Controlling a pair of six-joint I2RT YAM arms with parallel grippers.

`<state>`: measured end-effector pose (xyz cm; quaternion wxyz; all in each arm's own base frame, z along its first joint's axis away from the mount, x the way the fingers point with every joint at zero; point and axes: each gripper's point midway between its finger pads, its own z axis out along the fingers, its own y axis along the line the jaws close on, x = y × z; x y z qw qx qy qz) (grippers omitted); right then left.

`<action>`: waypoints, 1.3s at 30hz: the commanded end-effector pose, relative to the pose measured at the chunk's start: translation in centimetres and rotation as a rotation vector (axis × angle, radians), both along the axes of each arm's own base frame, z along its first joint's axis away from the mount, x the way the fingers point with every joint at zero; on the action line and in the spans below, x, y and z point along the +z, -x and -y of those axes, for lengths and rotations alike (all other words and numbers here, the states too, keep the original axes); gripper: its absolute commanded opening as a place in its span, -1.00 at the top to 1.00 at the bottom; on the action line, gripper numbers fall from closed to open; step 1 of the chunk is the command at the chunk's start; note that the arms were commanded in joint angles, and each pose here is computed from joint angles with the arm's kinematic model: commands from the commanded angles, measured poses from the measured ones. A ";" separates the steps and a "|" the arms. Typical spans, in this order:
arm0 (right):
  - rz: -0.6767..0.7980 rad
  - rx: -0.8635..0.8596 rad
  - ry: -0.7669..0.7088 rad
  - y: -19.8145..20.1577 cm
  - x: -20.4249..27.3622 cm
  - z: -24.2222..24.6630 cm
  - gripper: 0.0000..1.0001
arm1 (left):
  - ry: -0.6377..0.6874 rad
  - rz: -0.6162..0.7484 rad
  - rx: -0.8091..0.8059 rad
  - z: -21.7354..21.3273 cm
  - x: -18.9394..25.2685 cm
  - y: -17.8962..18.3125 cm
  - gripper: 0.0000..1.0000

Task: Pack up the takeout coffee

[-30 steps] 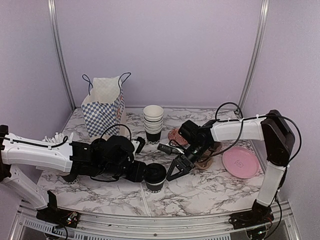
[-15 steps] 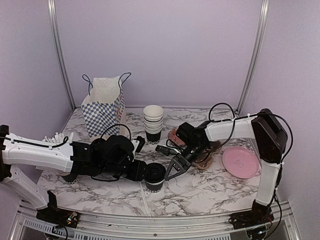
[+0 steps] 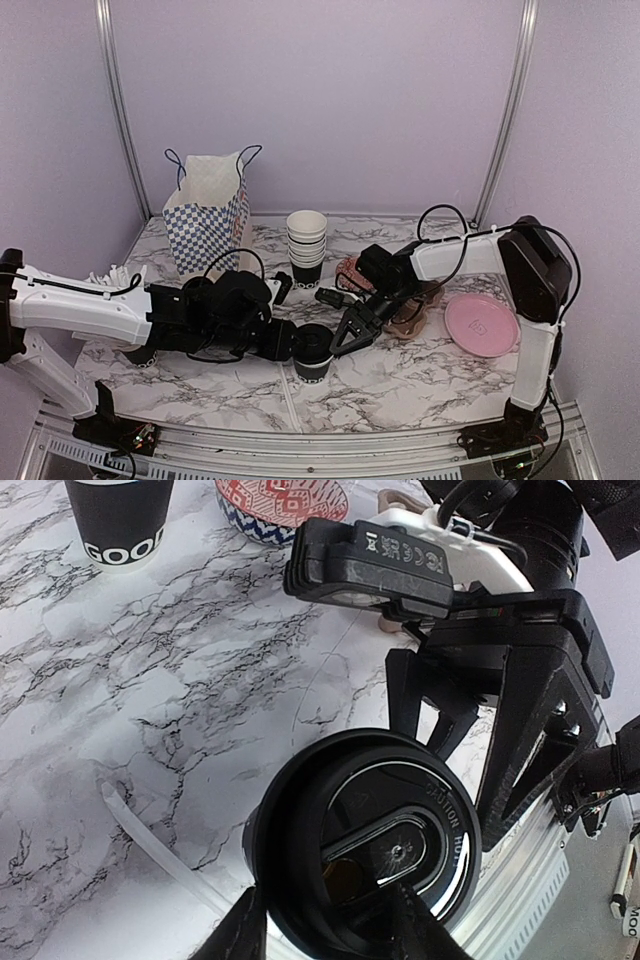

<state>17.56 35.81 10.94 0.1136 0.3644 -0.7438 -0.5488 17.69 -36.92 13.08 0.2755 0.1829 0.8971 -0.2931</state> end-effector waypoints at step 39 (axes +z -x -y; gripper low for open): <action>0.205 -0.050 -0.109 -7.4 4.0 -1.8 -0.19 | -0.020 0.014 0.058 -1.8 1.1 0.1 -0.37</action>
